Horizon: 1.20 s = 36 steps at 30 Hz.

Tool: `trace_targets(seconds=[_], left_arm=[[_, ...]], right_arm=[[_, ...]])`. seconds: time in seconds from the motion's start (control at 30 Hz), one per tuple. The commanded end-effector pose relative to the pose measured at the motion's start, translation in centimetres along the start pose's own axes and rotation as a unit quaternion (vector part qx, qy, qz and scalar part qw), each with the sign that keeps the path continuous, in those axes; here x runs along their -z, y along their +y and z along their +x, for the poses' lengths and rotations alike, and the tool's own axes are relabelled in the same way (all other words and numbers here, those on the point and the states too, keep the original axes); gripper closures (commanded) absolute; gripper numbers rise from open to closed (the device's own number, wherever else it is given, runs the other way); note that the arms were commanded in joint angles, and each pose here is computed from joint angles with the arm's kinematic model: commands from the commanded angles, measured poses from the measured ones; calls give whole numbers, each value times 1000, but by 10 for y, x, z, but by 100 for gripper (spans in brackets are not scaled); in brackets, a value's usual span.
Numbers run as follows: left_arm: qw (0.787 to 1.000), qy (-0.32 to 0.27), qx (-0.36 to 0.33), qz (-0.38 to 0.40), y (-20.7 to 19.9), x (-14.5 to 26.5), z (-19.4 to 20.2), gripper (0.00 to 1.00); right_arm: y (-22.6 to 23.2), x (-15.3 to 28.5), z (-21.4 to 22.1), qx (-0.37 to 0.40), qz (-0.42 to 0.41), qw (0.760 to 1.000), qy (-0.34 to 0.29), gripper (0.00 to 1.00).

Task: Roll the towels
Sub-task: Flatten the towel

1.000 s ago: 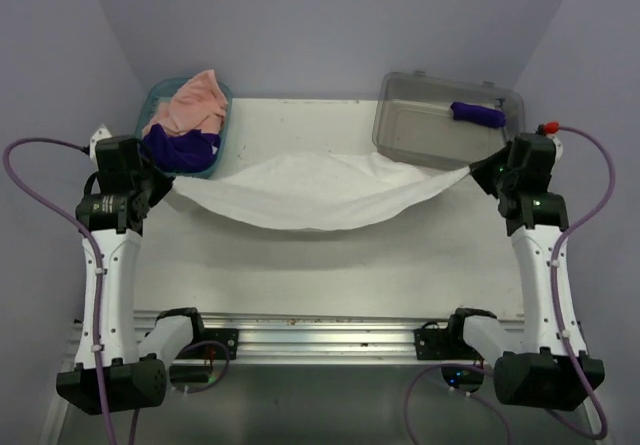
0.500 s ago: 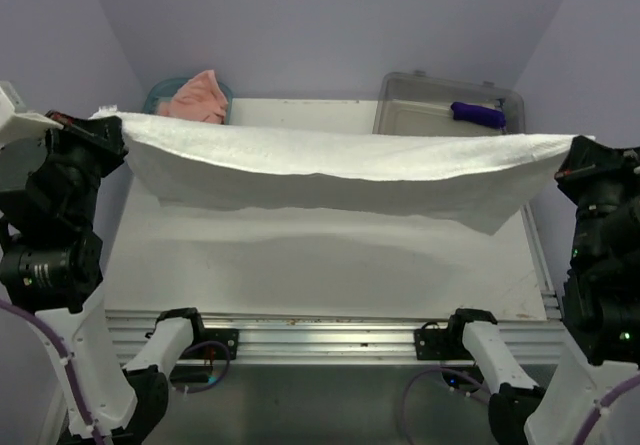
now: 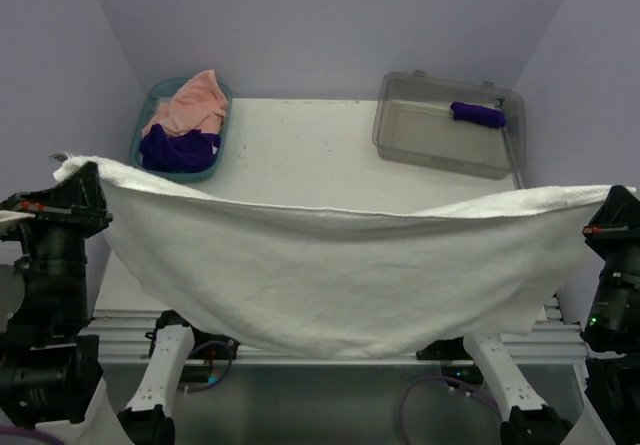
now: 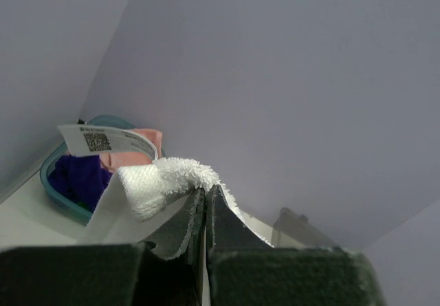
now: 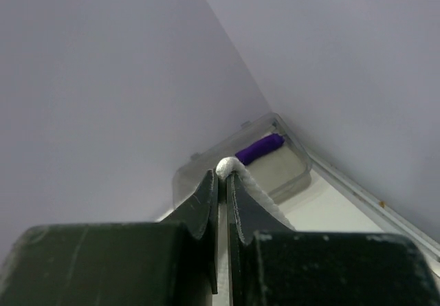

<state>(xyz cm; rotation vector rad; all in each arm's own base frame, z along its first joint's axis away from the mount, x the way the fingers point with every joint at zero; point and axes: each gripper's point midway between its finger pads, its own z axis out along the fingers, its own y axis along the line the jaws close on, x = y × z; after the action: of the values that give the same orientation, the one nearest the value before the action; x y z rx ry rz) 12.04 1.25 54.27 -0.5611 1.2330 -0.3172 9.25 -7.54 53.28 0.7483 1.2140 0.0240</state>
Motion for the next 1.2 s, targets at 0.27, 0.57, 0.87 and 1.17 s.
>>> trace_targets(seconds=[0.27,0.57,0.87,1.17], left_arm=[[978,181,-30,-102,107,-86,190,100],[924,347,-37,-156,171,-122,326,100],[901,389,-51,-187,187,-167,355,100],[907,374,-57,-187,187,-200,333,100]], right_arm=[[-34,-97,185,119,97,978,140,100],[-49,-162,327,136,165,944,251,100],[-34,-211,387,136,184,928,294,100],[-45,-225,374,99,181,929,306,100]])
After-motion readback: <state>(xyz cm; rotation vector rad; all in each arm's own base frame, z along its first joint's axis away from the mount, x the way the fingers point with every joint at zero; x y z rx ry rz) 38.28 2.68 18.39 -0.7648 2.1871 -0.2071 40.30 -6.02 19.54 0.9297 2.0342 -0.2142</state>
